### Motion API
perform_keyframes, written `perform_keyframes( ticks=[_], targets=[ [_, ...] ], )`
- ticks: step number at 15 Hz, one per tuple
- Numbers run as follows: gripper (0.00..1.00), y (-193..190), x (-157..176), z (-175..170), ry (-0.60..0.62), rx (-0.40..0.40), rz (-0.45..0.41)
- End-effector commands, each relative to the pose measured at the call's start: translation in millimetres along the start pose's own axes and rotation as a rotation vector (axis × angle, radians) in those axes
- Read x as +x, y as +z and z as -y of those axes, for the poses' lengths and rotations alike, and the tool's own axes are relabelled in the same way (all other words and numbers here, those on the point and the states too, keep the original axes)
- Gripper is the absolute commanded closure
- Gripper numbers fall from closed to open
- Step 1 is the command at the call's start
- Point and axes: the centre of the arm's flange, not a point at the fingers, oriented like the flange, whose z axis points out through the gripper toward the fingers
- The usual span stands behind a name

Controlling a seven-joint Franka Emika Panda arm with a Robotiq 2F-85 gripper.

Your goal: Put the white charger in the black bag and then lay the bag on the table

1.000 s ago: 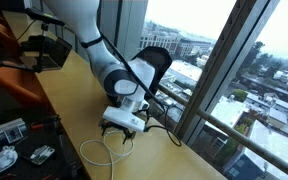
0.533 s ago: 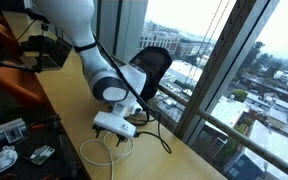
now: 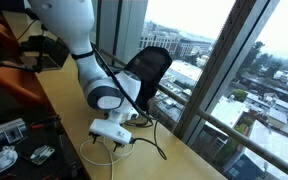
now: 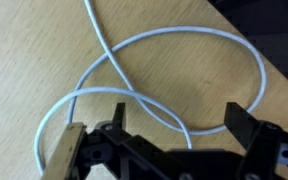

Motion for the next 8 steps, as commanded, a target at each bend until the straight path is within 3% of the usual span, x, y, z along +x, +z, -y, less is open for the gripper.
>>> perform_keyframes(
  ticks=[1, 2, 3, 8],
  targets=[
    [0.0, 23.8, -6.8, -6.2, -0.017, -0.013, 0.001],
    [0.25, 26.9, -9.1, -8.1, -0.015, -0.014, -0.001],
    [0.27, 26.8, -9.7, -10.1, -0.014, -0.023, -0.005],
    [0.63, 14.9, -9.9, -10.3, -0.01, -0.029, -0.017]
  ],
)
